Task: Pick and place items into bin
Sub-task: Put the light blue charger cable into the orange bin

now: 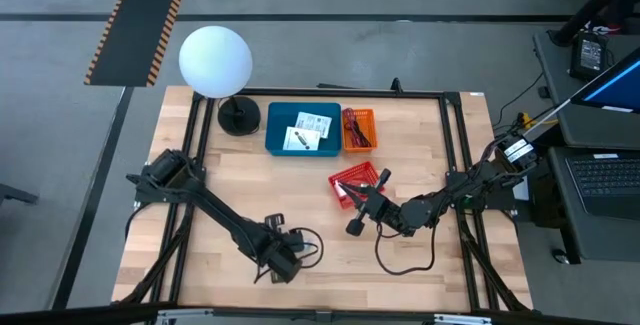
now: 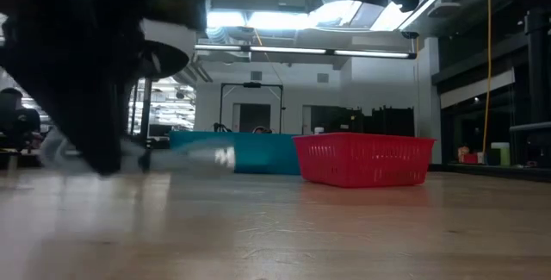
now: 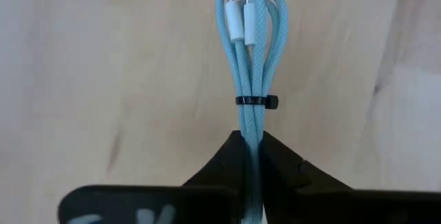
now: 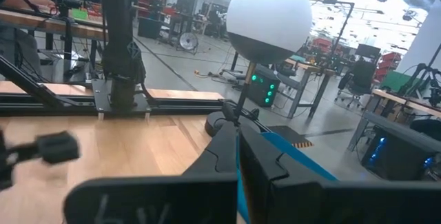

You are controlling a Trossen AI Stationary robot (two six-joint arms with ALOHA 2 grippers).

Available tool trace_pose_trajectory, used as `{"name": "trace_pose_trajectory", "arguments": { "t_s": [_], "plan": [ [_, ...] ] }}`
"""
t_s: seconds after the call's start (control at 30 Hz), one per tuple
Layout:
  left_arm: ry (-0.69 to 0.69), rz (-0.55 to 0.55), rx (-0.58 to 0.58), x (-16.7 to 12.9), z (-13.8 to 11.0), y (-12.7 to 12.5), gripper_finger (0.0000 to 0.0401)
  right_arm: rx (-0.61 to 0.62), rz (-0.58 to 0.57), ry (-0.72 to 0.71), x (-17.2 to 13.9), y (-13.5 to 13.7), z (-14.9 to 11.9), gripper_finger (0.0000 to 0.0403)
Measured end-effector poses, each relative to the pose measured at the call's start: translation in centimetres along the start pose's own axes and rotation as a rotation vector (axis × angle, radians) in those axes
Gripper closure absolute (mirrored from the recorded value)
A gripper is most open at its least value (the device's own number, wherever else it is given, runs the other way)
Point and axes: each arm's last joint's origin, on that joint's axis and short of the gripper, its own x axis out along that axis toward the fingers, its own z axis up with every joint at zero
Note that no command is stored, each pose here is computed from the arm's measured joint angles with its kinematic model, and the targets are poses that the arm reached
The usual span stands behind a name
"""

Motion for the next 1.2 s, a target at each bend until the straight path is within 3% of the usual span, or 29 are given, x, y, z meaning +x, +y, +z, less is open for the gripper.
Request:
{"name": "trace_pose_trajectory", "arguments": {
  "t_s": [0.13, 0.33, 0.67, 0.9, 1.2],
  "plan": [
    [-0.037, 0.049, 0.096, -1.4, -0.3, 0.7, 0.0382, 0.000, 0.008, -0.002, 0.0, 0.0, 0.0, 0.0402],
    [-0.100, 0.002, 0.205, -5.9, 0.5, 2.5, 0.0386, -0.002, 0.008, -0.002, 0.0, 0.0, 0.0, 0.0402],
    [-0.449, 0.058, 0.248, -14.7, 1.0, 7.3, 0.0386, -0.002, 0.014, -0.003, -0.1, 0.1, 0.0, 0.0402],
    [-0.573, 0.023, 0.188, -13.7, -1.7, 10.6, 0.0387, 0.059, 0.027, 0.027, -0.2, 0.3, -0.5, 0.0402],
    [-0.821, -0.147, 0.251, -10.7, -3.8, 14.1, 0.0387, 0.006, 0.057, 0.040, -0.2, 0.5, -0.8, 0.0402]
  ]
}}
